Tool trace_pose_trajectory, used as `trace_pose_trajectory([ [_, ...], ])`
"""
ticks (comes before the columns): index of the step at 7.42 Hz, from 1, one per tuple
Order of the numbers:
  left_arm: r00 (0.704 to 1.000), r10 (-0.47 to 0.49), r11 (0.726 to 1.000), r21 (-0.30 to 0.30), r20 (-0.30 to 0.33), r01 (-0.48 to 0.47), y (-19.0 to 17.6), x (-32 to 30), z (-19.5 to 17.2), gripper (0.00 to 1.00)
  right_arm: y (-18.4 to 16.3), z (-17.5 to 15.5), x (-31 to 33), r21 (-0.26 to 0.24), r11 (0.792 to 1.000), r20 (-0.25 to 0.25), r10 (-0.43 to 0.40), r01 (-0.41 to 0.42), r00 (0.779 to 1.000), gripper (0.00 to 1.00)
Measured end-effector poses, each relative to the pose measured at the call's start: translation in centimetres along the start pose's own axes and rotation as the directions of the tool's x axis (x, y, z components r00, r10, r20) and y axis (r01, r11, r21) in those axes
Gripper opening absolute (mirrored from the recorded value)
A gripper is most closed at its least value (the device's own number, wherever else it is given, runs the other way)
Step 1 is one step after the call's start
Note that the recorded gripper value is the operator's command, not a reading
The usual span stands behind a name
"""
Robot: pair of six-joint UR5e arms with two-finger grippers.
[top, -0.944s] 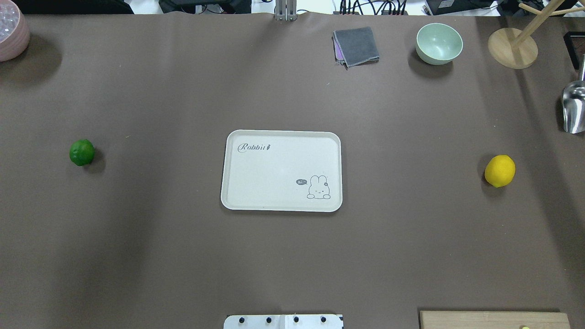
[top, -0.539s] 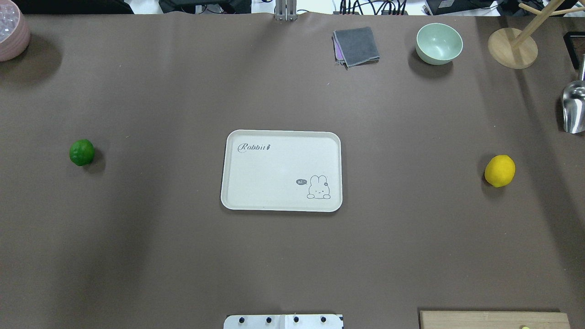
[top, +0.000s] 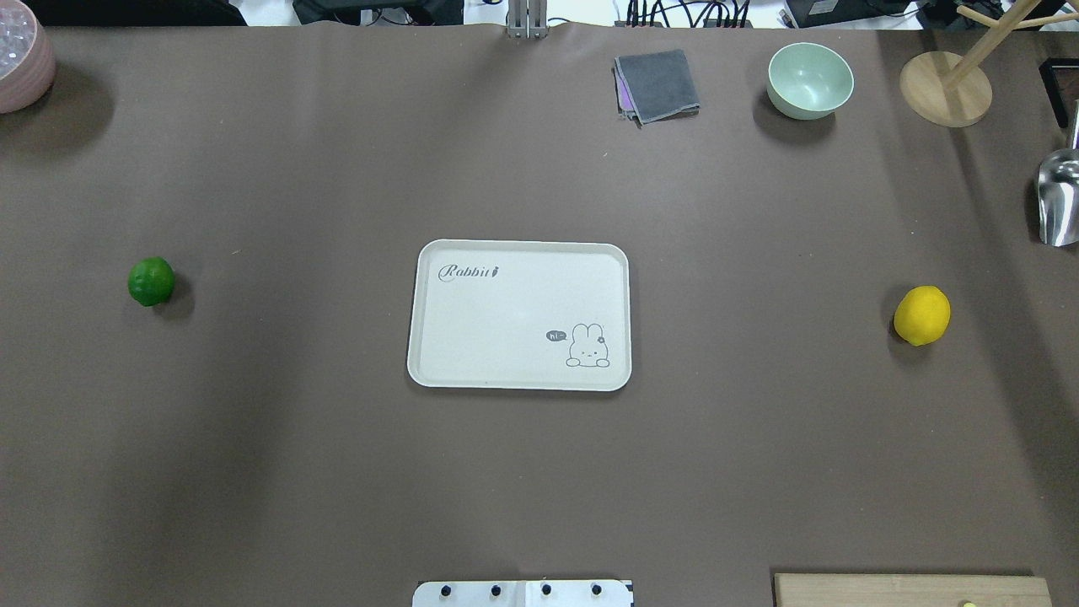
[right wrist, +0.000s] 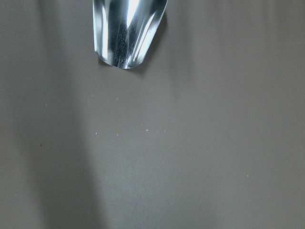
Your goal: Place all lemons on tray
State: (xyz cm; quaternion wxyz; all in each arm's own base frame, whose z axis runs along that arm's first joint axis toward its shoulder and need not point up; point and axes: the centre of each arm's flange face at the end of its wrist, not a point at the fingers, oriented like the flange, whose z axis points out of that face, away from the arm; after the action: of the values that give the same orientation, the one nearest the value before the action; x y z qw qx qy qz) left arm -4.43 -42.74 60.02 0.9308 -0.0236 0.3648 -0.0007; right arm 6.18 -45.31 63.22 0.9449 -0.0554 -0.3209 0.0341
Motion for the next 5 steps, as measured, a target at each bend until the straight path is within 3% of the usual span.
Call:
trace_pose_trajectory([
  [3,0.999,-0.051,0.999,-0.002,-0.014,0.051,-6.3,6.4,-1.3,0.97,-0.2,-0.7,-0.5,0.015,1.000,0.001,-0.006,0.006,1.000,1.00],
  [5,0.997,-0.074,0.996,-0.042,-0.023,0.073,-10.9,13.1,-0.8,0.97,-0.6,-1.0,-0.9,0.049,0.998,0.004,-0.026,0.026,1.000,1.00],
])
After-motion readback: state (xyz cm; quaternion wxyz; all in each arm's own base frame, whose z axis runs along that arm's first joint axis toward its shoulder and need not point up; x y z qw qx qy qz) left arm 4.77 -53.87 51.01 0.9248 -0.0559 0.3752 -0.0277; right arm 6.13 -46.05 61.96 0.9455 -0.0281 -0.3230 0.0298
